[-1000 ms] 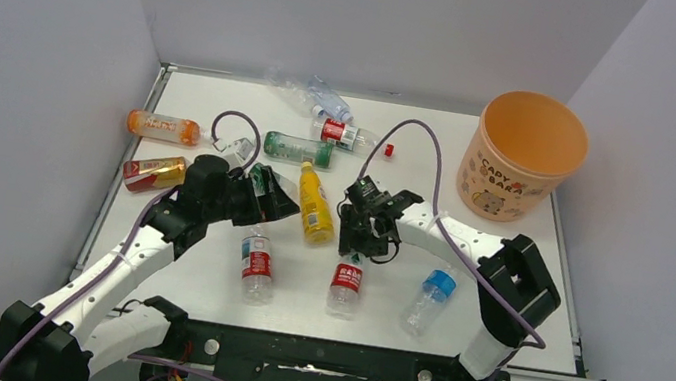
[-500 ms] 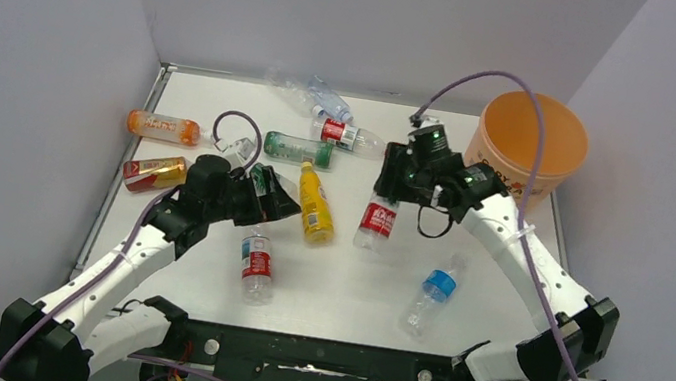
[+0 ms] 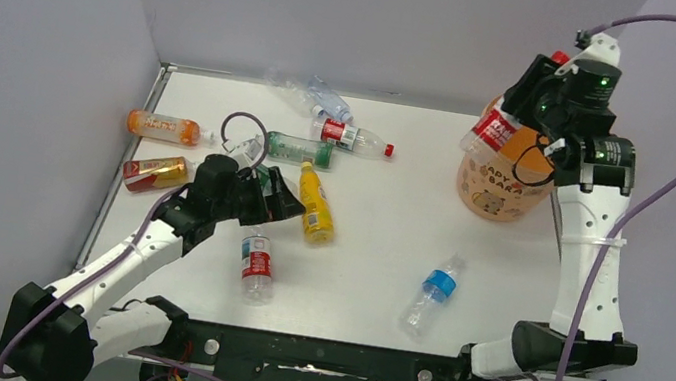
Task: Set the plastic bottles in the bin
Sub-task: Place the plastic bottle in the trash bin.
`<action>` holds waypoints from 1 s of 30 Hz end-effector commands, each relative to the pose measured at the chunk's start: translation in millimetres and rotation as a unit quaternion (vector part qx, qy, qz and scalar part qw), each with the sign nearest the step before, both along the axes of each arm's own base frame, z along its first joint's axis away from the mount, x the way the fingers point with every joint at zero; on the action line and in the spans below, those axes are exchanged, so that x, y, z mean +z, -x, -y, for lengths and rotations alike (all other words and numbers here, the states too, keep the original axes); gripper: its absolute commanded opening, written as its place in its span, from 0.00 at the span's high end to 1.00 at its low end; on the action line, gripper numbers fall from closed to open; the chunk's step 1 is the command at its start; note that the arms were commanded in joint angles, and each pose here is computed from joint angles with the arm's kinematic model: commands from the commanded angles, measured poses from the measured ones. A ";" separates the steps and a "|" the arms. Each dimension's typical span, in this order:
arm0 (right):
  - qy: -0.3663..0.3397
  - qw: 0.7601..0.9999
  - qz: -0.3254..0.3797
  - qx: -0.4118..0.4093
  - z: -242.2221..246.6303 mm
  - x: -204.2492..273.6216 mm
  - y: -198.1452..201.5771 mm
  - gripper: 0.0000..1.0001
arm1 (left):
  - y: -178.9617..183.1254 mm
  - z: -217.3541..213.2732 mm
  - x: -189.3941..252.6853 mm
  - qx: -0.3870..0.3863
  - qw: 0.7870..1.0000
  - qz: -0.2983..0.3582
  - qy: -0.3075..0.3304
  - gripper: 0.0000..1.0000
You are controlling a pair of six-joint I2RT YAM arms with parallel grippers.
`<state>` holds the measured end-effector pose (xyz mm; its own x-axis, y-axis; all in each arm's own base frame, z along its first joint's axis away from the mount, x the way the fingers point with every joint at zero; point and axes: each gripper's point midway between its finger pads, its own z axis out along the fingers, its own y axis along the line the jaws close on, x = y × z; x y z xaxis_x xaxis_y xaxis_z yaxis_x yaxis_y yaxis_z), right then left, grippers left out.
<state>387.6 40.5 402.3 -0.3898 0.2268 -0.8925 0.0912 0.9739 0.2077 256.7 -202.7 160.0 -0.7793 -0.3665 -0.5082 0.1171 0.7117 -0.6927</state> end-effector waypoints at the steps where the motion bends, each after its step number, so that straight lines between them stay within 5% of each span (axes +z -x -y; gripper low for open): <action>1: 0.015 0.995 0.090 -0.051 52.7 54.5 -23.6 0.51 | -8.3 9.6 17.9 -0.012 0.999 0.038 0.021 0.02; 9: 0.008 0.983 0.149 -0.110 118.5 75.5 -53.0 0.51 | -6.3 12.0 22.3 -0.017 0.999 0.040 0.028 0.02; 23: 0.009 0.989 0.078 -0.127 155.0 2.7 -89.9 0.49 | -3.1 13.2 27.4 -0.015 0.998 0.044 0.032 0.02; 30: -0.001 0.991 0.058 -0.120 151.0 -16.0 -90.3 0.34 | -0.9 13.1 27.4 -0.018 0.999 0.043 0.029 0.02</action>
<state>472.6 -113.3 366.2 -0.2791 0.3231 -0.9043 0.3345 0.9154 0.2238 253.8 -210.8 164.1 -0.7817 -0.3589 -0.5101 0.1432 0.6927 -0.7068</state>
